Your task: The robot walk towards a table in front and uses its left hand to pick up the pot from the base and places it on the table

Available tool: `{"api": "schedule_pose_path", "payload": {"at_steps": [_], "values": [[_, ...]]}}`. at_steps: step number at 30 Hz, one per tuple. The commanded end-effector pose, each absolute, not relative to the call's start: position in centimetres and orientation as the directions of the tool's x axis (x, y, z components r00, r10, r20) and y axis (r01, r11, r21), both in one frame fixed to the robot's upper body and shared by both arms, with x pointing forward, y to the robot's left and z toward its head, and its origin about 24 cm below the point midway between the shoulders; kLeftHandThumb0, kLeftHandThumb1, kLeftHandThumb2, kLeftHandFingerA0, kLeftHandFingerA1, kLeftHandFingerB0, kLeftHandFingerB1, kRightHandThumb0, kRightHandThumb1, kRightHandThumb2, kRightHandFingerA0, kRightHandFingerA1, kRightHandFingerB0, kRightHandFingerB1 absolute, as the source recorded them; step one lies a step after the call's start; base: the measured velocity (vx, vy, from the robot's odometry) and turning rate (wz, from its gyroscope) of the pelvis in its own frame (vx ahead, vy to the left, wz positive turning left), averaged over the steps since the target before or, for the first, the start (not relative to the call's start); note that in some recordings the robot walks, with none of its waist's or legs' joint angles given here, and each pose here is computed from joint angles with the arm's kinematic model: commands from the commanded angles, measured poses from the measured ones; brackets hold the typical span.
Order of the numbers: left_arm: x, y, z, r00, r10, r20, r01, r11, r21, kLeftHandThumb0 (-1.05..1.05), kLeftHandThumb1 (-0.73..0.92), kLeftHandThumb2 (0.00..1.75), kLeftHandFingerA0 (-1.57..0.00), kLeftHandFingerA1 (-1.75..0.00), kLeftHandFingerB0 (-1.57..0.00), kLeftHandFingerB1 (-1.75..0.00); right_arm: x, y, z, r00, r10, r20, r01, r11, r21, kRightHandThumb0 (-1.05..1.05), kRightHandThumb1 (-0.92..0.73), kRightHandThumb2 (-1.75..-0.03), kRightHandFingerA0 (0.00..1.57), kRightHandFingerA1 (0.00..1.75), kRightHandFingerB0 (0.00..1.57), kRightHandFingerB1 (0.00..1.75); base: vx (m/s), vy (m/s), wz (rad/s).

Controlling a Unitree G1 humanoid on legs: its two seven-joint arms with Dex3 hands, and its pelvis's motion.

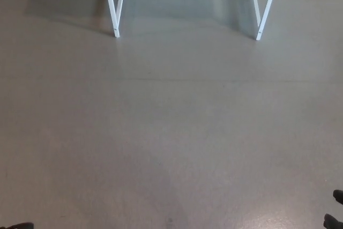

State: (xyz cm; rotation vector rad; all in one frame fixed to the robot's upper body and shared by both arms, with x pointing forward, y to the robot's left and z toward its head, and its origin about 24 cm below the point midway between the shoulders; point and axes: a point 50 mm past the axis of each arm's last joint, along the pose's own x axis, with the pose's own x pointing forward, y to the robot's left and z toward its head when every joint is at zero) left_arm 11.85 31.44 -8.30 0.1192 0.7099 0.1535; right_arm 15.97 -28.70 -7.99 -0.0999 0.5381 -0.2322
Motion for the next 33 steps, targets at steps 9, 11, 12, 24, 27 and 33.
{"api": "schedule_pose_path", "payload": {"at_steps": [9,11,12,24,27,33], "values": [[9.7,31.7,-8.4,0.744,0.161,-0.648,-0.088,0.986,0.143,-0.38,0.53,0.57,-0.67,-0.44,-0.58,-0.4,13.4,-29.1,-8.5,0.83,-0.241,-0.504,0.185,0.97,-0.158,-0.53,-0.39,-0.78,0.61,0.63,0.44,0.55,0.0,0.0,0.0],[9.4,31.7,-8.5,0.743,0.156,-0.651,-0.082,0.986,0.144,-0.37,0.54,0.57,-0.67,-0.44,-0.57,-0.4,13.1,-29.0,-8.6,0.826,-0.243,-0.508,0.191,0.97,-0.153,-0.51,-0.39,-0.77,0.62,0.65,0.44,0.56,0.0,0.0,0.0],[9.4,31.7,-8.5,0.743,0.155,-0.651,-0.08,0.986,0.143,-0.37,0.54,0.57,-0.67,-0.44,-0.57,-0.4,13.1,-29.0,-8.6,0.826,-0.243,-0.509,0.193,0.97,-0.151,-0.51,-0.39,-0.77,0.62,0.65,0.44,0.56,0.0,0.0,0.0],[7.2,31.5,-9.1,0.71,0.155,-0.686,-0.092,0.987,0.128,-0.27,0.54,0.57,-0.55,-0.42,-0.51,-0.38,11.3,-29.2,-9.3,0.801,-0.227,-0.554,0.167,0.973,-0.157,-0.4,-0.35,-0.69,0.63,0.6,0.43,0.54,0.07,0.051,0.09],[7.0,31.5,-9.2,0.706,0.159,-0.69,-0.088,0.987,0.137,-0.27,0.54,0.56,-0.55,-0.42,-0.52,-0.38,11.1,-29.3,-9.4,0.796,-0.228,-0.562,0.161,0.973,-0.167,-0.41,-0.35,-0.7,0.62,0.6,0.43,0.54,0.15,0.303,-0.2],[6.6,31.5,-9.3,0.707,0.153,-0.691,-0.082,0.987,0.135,-0.31,0.52,0.56,-0.56,-0.42,-0.51,-0.37,10.8,-29.3,-9.5,0.796,-0.223,-0.562,0.145,0.973,-0.18,-0.41,-0.34,-0.7,0.63,0.61,0.43,0.55,0.27,0.352,-0.13]]}}
